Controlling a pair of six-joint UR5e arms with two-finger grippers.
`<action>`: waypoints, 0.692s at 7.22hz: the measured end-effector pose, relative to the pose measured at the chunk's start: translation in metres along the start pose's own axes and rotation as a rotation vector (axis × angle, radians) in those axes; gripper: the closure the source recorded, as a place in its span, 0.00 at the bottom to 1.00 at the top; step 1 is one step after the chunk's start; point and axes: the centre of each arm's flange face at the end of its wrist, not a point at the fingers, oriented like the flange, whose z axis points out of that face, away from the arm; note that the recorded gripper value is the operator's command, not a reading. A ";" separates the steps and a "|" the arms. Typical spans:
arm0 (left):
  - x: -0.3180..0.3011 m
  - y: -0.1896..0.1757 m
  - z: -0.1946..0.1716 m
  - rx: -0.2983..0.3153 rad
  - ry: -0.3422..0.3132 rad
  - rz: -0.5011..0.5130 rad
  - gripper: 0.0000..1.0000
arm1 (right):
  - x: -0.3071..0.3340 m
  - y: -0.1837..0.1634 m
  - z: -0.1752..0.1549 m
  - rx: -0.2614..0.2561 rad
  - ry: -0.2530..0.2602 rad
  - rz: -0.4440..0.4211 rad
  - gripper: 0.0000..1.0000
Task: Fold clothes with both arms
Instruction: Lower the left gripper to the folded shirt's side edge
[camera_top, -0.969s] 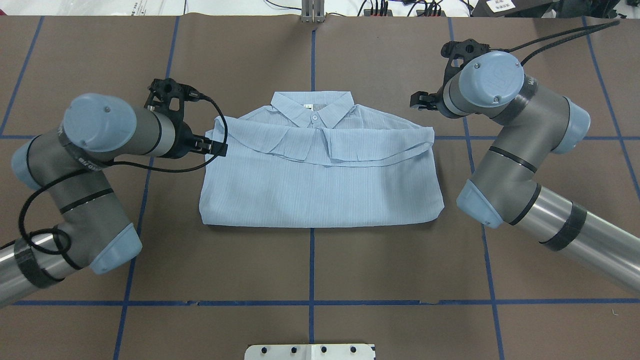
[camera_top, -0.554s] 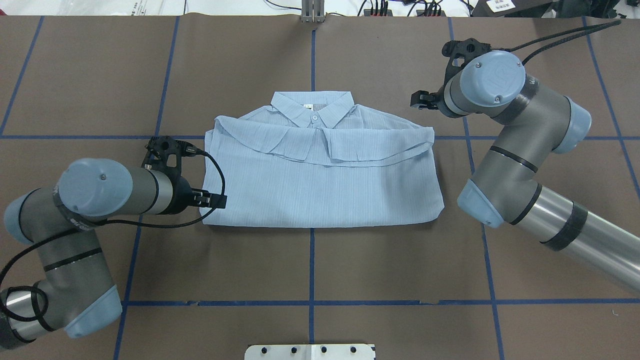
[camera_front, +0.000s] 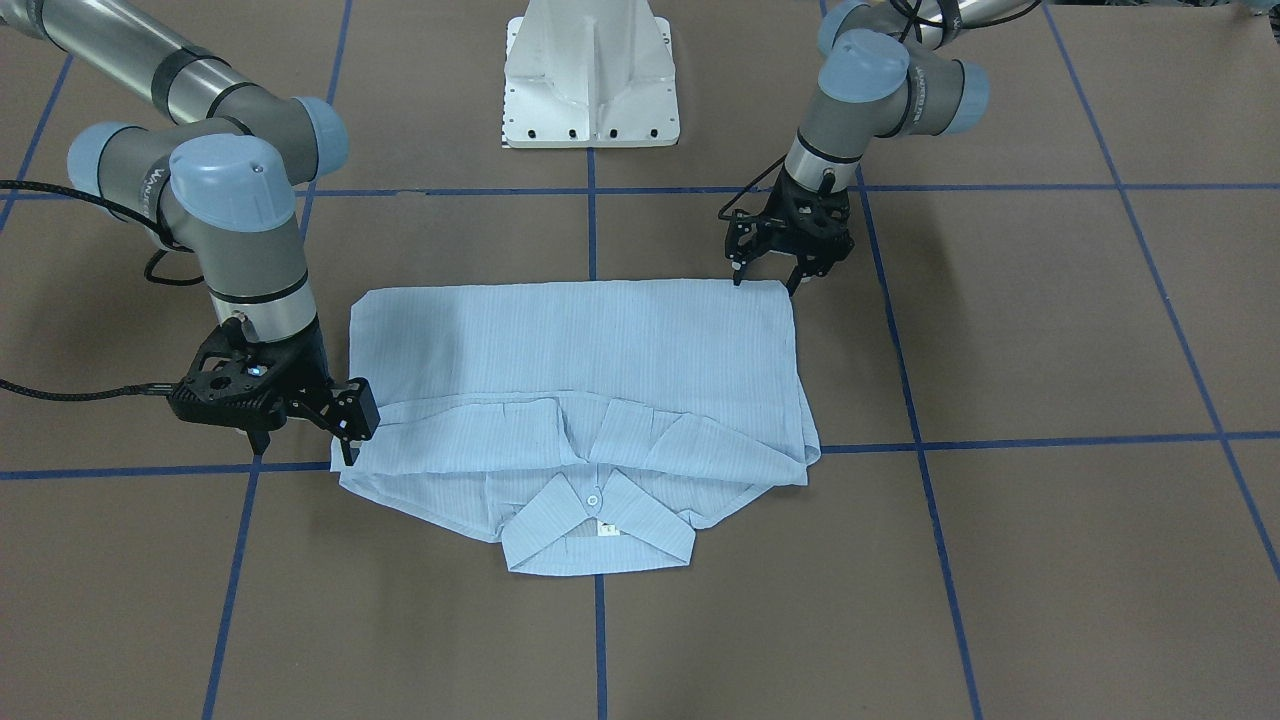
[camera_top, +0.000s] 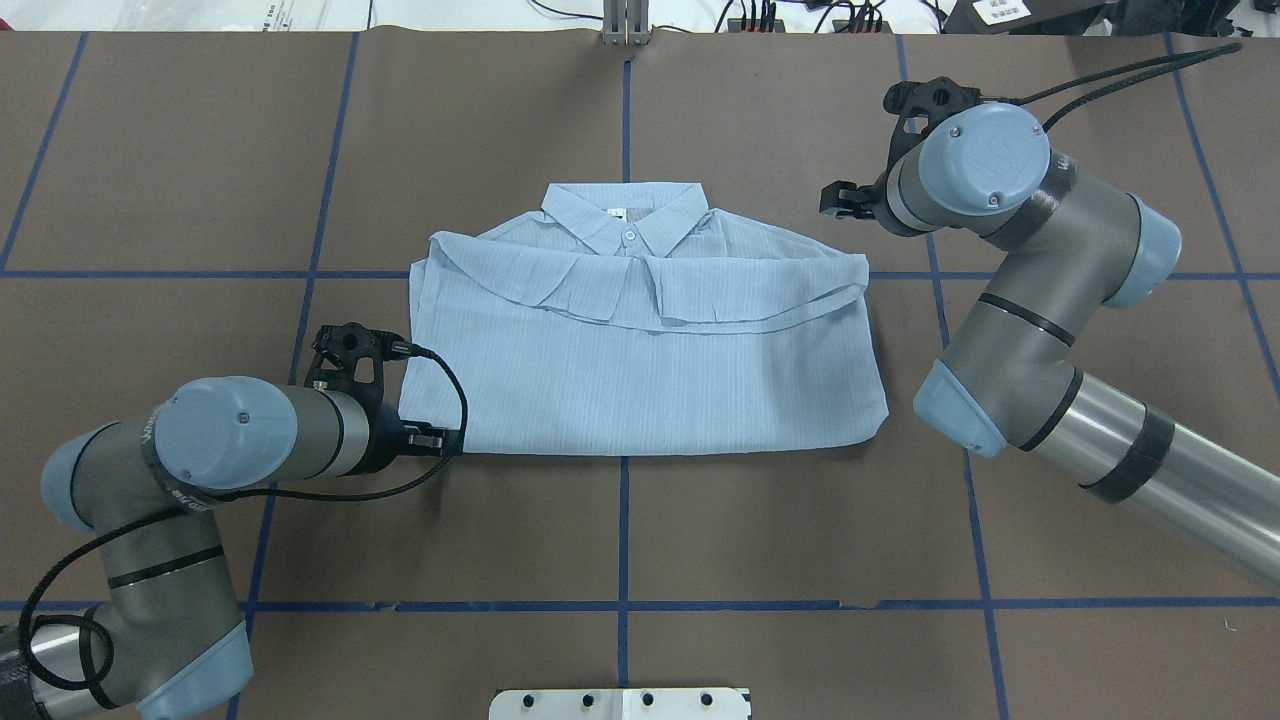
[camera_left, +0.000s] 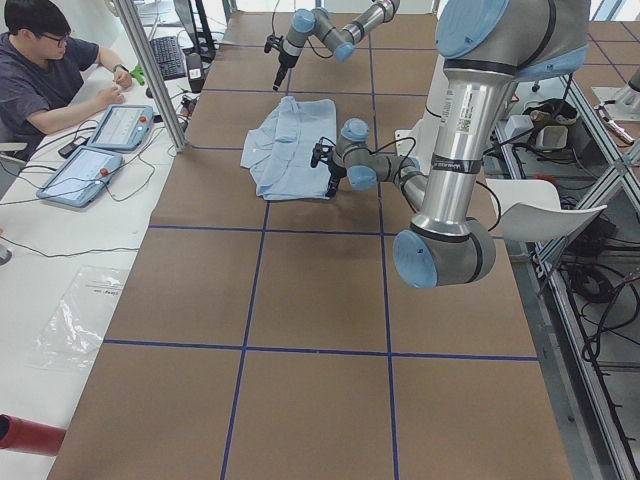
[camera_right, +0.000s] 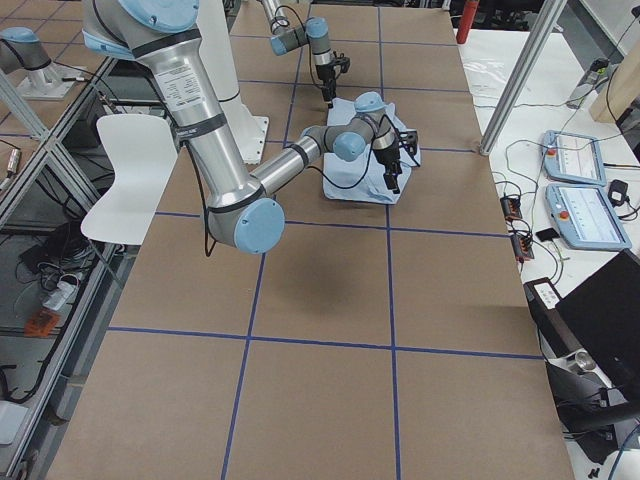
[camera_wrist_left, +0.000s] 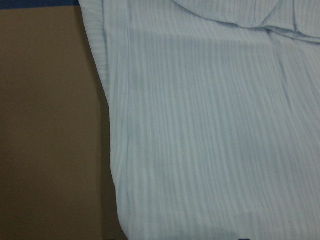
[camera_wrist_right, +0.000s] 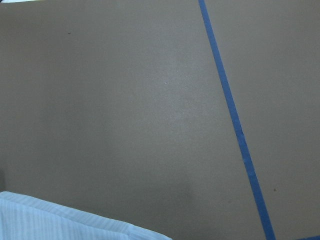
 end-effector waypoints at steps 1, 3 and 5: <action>0.003 -0.001 0.000 0.001 0.004 -0.004 1.00 | 0.000 0.000 0.000 0.000 0.000 0.000 0.00; 0.008 -0.002 -0.004 0.006 0.015 -0.008 1.00 | 0.000 0.001 0.000 0.000 0.000 -0.001 0.00; 0.005 -0.010 -0.009 0.021 0.015 -0.005 1.00 | -0.001 0.001 0.001 -0.001 0.000 -0.002 0.00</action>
